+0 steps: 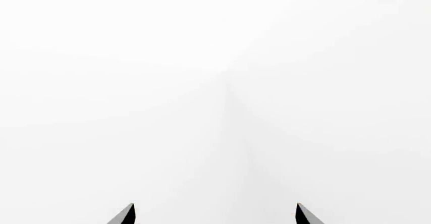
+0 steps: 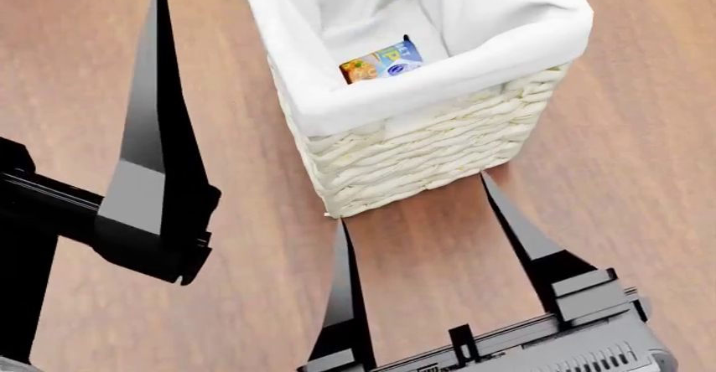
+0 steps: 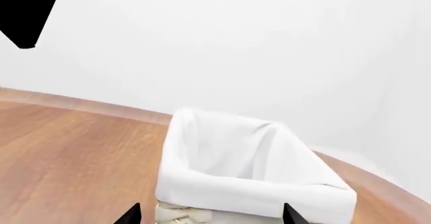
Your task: Pick up the alphabet soup and the cream cheese box, and put them in the basket.
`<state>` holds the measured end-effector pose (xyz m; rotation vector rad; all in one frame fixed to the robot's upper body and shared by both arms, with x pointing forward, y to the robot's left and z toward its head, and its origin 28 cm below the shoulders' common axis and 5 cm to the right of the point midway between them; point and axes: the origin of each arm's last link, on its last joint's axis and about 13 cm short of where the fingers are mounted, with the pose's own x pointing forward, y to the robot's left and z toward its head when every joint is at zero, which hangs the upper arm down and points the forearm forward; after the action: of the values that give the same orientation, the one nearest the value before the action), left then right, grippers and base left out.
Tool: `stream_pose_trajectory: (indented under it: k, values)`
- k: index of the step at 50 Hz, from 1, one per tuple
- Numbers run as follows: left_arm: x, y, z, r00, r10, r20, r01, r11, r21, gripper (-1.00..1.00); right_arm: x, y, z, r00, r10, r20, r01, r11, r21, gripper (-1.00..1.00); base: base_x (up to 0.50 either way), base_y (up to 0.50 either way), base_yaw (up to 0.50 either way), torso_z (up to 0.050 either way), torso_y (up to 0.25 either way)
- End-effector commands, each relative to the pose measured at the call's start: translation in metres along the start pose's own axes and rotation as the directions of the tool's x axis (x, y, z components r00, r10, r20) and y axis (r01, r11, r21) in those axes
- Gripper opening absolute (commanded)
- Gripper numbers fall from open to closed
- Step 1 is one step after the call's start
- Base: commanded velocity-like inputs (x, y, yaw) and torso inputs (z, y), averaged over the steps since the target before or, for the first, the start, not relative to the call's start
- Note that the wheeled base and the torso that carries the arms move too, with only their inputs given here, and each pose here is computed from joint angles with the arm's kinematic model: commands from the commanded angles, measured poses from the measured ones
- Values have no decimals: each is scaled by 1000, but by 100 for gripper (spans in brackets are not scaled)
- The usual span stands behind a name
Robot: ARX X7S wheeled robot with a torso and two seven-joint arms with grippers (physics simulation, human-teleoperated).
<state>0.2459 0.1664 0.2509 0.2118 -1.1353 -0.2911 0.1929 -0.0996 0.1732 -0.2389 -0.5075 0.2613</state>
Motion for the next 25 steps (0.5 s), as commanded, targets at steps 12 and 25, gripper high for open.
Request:
stream_pose_trajectory:
  k: [12, 25]
  values:
    - [-1, 3, 16, 999, 18, 43, -17, 1000, -5, 100, 0, -2, 19, 997, -11, 79, 11, 1000, 3, 100, 0, 0, 0, 0, 0]
    - [0, 5, 33, 996, 23, 87, -22, 1000, -16, 100, -1, -2, 28, 993, -16, 117, 15, 1000, 7, 100, 0, 0, 0, 0, 0]
